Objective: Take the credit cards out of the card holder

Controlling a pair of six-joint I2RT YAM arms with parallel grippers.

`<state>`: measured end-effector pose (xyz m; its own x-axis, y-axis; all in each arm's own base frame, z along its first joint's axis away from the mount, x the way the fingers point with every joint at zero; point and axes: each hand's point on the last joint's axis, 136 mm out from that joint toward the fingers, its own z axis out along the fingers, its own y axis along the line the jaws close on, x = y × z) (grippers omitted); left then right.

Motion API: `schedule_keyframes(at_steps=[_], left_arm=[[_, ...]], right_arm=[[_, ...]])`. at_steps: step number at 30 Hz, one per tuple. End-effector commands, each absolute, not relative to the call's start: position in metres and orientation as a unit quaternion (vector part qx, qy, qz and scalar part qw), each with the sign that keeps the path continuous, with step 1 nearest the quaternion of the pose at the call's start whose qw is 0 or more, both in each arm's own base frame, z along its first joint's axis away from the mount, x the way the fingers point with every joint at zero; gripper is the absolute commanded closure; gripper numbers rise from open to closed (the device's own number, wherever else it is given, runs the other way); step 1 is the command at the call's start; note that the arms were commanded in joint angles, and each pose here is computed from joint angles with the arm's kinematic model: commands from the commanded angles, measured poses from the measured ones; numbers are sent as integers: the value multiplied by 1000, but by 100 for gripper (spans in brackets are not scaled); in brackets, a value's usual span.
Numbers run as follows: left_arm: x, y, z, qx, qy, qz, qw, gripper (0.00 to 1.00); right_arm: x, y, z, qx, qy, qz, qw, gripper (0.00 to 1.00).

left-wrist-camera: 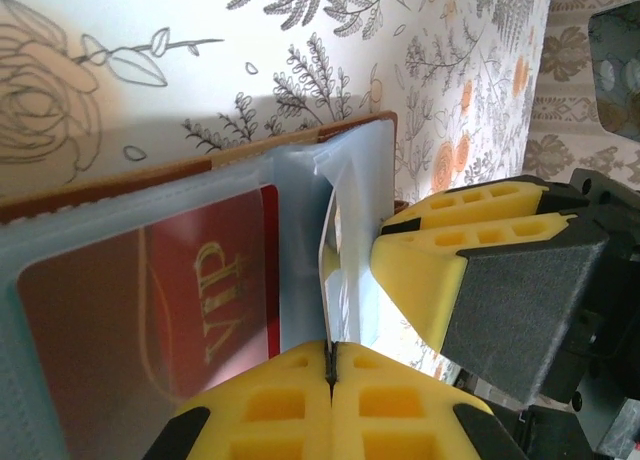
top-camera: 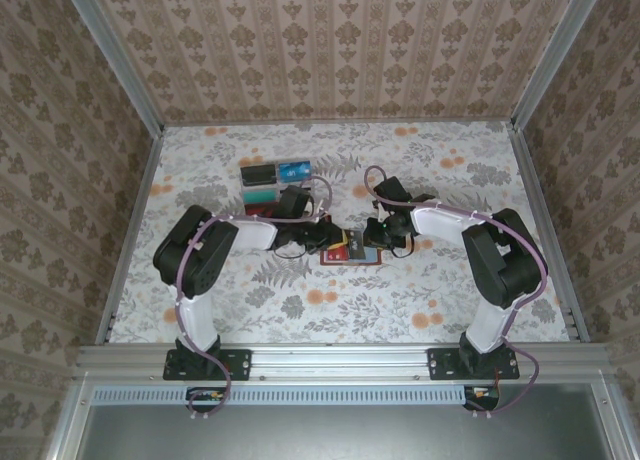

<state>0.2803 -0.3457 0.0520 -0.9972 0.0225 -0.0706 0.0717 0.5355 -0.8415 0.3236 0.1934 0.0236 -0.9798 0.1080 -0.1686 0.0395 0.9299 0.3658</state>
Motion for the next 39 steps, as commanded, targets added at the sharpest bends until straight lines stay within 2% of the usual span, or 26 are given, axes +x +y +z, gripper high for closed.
schedule_keyframes(at_steps=[1, 7, 14, 16, 23, 26, 32, 39], left_arm=[[276, -336, 64, 48, 879, -474, 35, 100], [274, -317, 83, 78, 896, -435, 48, 100], [274, -269, 111, 139, 935, -314, 90, 100], [277, -259, 124, 150, 938, -292, 109, 100], [299, -235, 180, 219, 923, -217, 229, 100], [309, -226, 201, 241, 914, -180, 273, 100], [342, -193, 230, 229, 902, -71, 358, 99], [373, -146, 257, 200, 894, -84, 391, 100]], right_arm=[[304, 171, 2, 50, 988, 132, 55, 77], [318, 184, 30, 39, 980, 171, 92, 74], [331, 199, 84, 20, 964, 231, 134, 66], [334, 203, 105, 13, 956, 249, 155, 59], [346, 191, 162, 19, 931, 260, 255, 17], [353, 175, 171, 35, 926, 231, 296, 8], [356, 163, 180, 43, 920, 223, 321, 4], [352, 162, 169, 37, 924, 227, 307, 3]])
